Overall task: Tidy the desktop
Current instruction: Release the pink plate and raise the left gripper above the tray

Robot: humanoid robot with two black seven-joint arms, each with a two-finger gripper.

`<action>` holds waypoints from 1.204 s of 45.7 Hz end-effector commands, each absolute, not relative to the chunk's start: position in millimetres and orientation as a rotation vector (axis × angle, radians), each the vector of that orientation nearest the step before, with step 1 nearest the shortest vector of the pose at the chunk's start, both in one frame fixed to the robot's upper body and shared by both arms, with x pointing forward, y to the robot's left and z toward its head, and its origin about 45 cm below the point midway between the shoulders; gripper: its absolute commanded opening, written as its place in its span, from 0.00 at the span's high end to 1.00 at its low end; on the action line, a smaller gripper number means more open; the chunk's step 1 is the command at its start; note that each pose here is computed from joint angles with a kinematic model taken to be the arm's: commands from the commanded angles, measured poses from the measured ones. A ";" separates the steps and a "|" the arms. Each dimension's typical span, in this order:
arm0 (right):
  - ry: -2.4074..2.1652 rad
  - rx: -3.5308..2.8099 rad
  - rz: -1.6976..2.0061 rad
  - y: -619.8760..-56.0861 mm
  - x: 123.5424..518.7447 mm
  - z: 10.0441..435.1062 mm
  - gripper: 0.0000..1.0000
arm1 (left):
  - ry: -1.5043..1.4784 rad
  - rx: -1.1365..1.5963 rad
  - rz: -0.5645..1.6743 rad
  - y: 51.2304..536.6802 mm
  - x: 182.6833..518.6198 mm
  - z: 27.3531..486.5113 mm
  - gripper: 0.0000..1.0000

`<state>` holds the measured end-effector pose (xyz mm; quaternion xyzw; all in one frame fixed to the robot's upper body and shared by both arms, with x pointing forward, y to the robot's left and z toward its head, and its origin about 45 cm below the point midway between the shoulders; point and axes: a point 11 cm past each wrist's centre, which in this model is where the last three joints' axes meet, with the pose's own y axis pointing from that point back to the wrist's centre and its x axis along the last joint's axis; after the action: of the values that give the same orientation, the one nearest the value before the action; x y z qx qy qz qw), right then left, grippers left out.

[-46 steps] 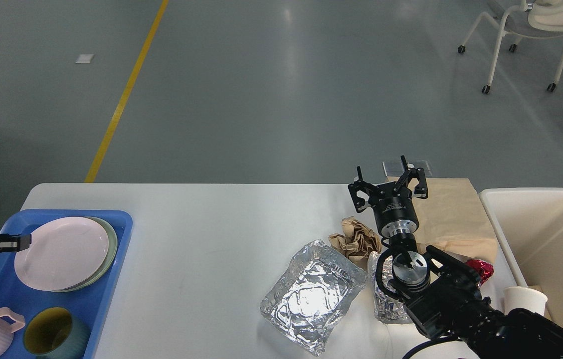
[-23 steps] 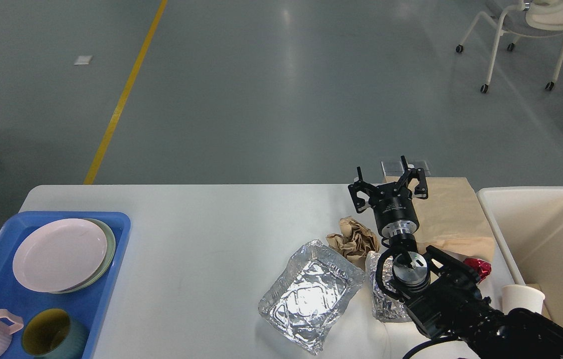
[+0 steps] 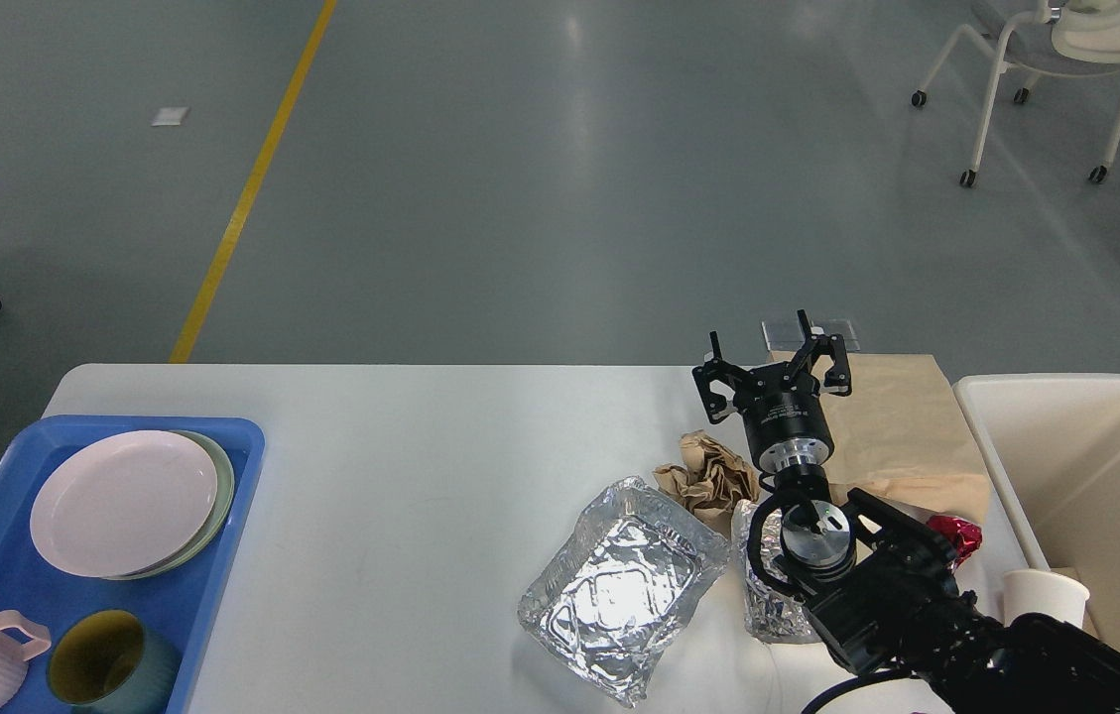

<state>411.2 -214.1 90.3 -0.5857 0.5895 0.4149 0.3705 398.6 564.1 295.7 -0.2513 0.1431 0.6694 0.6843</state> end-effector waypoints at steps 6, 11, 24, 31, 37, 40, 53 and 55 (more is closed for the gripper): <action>1.512 -1.501 1.064 -214.2 411.2 90.3 0.00 | 0.384 -0.606 1.394 515.3 424.7 279.3 0.04; 1.512 -1.501 1.064 -214.2 411.2 90.3 0.00 | 0.398 -0.615 1.384 508.7 426.7 274.0 0.04; 1.512 -1.505 1.064 -213.9 411.2 90.4 0.00 | 0.377 -0.673 1.312 484.6 444.9 290.8 0.04; 1.512 -1.505 1.064 -214.0 411.2 90.4 0.00 | 0.347 -0.692 1.312 478.0 460.1 315.4 0.04; 1.512 -1.505 1.064 -214.0 411.2 90.4 0.00 | 0.358 -0.691 1.329 477.1 461.6 312.7 0.04; 1.512 -1.501 1.064 -214.2 411.2 90.3 0.00 | 0.369 -0.694 1.323 472.8 462.7 309.0 0.04; 1.512 -1.505 1.064 -214.0 411.2 90.4 0.00 | 0.484 -0.697 1.340 443.5 455.6 247.4 0.04; 1.512 -1.501 1.064 -214.2 411.2 90.3 0.00 | 0.498 -0.709 1.360 443.5 448.0 231.4 0.04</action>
<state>411.2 -214.1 90.3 -0.5858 0.5894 0.4149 0.3705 463.9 446.4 271.6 -0.3151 0.2019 0.5946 0.7117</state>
